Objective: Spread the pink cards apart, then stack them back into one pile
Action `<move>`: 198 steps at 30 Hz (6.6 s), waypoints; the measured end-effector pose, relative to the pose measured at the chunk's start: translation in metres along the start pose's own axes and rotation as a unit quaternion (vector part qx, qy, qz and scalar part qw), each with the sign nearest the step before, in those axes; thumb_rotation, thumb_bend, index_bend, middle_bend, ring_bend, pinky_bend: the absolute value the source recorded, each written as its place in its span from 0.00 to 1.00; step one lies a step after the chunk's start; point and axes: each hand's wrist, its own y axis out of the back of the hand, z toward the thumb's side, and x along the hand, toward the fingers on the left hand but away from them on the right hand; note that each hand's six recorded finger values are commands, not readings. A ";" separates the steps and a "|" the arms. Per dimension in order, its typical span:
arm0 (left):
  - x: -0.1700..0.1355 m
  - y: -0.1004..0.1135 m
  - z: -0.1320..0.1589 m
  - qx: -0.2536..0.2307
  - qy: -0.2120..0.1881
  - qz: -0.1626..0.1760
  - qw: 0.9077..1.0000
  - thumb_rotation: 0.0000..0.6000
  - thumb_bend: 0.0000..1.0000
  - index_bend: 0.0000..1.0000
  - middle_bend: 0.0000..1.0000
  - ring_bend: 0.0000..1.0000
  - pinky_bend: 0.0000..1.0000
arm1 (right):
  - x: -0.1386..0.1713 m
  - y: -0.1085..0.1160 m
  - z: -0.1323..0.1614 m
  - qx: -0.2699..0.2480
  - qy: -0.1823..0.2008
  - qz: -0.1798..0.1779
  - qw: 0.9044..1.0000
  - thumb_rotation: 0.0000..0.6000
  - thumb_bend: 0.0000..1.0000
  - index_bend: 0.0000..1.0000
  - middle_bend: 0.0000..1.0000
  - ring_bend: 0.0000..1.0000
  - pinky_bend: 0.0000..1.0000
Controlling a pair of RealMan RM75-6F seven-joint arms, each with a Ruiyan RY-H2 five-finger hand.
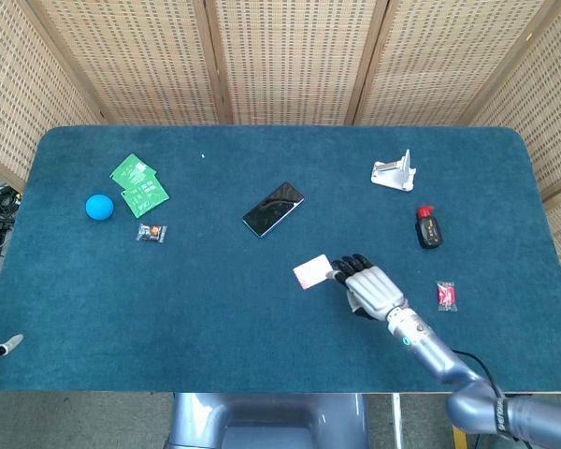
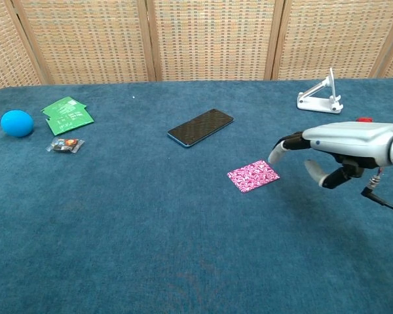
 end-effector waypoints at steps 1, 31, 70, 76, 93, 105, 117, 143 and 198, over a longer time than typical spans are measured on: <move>0.001 -0.001 0.000 0.001 0.001 -0.002 1.000 1.00 0.00 0.00 0.00 0.00 0.00 | -0.006 0.000 0.003 -0.001 0.002 -0.001 1.000 1.00 1.00 0.22 0.19 0.12 0.14; 0.007 -0.004 -0.003 0.004 0.012 -0.007 1.000 1.00 0.00 0.00 0.00 0.00 0.00 | -0.040 -0.032 0.020 0.002 0.006 0.065 0.998 1.00 1.00 0.20 0.20 0.16 0.23; 0.005 -0.001 -0.001 -0.002 0.008 -0.003 1.000 1.00 0.00 0.00 0.00 0.00 0.00 | -0.008 0.001 0.040 0.010 0.055 0.045 0.997 1.00 1.00 0.19 0.20 0.17 0.24; 0.006 -0.001 -0.002 -0.003 0.010 -0.003 1.000 1.00 0.00 0.00 0.00 0.00 0.00 | -0.029 -0.004 0.046 0.021 0.057 0.043 0.997 1.00 1.00 0.19 0.20 0.17 0.24; 0.006 0.000 -0.003 -0.006 0.009 -0.003 1.000 1.00 0.00 0.00 0.00 0.00 0.00 | -0.036 -0.029 0.026 0.062 0.014 0.081 0.995 1.00 1.00 0.19 0.20 0.17 0.24; 0.006 -0.001 0.001 -0.001 0.004 -0.004 1.000 1.00 0.00 0.00 0.00 0.00 0.00 | -0.026 -0.022 -0.031 0.063 -0.061 0.086 0.992 1.00 1.00 0.19 0.20 0.17 0.24; 0.006 -0.001 0.001 0.000 0.004 -0.003 1.000 1.00 0.00 0.00 0.00 0.00 0.00 | -0.017 -0.023 -0.060 0.068 -0.099 0.104 0.987 1.00 1.00 0.19 0.20 0.17 0.24; 0.004 0.001 0.000 -0.005 0.003 0.000 1.000 1.00 0.00 0.00 0.00 0.00 0.00 | 0.016 -0.023 -0.046 0.188 -0.035 0.110 0.975 1.00 1.00 0.19 0.20 0.17 0.24; 0.014 -0.004 -0.003 -0.004 0.015 -0.014 1.000 1.00 0.00 0.00 0.00 0.00 0.00 | -0.094 0.009 0.019 0.136 0.000 0.000 0.991 1.00 0.02 0.35 0.00 0.13 0.16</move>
